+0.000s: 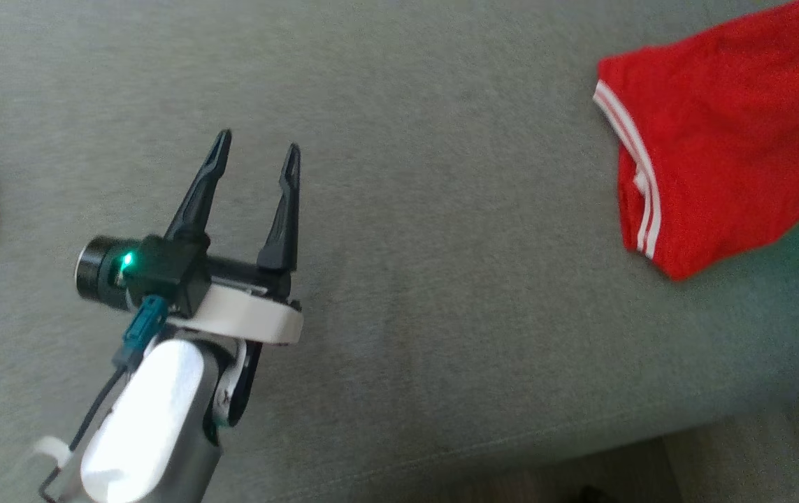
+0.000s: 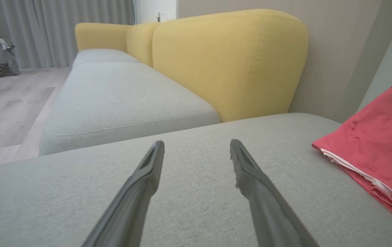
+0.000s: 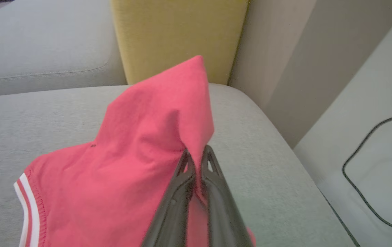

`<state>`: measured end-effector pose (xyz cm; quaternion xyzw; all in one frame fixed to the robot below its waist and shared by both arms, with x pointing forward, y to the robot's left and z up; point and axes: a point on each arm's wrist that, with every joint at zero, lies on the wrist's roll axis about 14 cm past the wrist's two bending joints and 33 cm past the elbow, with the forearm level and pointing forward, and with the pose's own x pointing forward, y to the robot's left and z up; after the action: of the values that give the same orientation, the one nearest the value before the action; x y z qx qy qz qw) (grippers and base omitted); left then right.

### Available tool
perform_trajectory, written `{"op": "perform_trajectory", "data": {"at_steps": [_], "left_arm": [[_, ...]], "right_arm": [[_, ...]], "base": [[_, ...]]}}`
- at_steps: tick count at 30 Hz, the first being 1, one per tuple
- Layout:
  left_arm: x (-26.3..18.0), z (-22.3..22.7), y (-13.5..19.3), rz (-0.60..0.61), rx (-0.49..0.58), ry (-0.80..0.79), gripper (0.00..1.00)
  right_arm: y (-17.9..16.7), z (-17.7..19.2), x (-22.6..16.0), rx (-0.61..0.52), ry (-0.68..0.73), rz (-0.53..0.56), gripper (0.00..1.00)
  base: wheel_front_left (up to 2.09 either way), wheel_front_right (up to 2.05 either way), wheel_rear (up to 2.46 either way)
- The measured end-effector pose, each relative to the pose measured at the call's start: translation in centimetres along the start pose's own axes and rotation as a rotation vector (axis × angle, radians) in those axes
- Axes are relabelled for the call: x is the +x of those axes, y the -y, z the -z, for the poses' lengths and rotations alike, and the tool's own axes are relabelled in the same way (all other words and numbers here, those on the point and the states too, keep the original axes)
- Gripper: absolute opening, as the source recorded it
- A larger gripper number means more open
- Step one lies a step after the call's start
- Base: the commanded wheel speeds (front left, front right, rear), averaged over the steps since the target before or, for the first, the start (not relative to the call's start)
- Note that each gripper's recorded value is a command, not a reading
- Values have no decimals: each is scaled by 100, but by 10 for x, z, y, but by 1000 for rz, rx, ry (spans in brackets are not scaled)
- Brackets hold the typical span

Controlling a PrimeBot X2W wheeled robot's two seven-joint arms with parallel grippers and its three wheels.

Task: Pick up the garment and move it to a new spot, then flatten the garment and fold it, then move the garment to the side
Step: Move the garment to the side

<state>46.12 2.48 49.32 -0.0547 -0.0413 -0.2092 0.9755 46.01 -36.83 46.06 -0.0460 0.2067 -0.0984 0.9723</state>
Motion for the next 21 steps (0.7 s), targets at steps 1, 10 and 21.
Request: {"op": "perform_trajectory", "data": {"at_steps": [1, 10, 21], "left_arm": [[6, 2, 4, 19, -8, 2, 100], [43, 43, 42, 174, -65, -40, 100], [54, 68, 44, 207, -79, -75, 100]], "right_arm": [[6, 0, 1, 4, 2, 16, 0], [41, 17, 11, 10, -30, 111, 0], [30, 40, 38, 32, -36, 123, 100]], "base": [[0, 0, 0], [0, 0, 0], [0, 0, 0]]}}
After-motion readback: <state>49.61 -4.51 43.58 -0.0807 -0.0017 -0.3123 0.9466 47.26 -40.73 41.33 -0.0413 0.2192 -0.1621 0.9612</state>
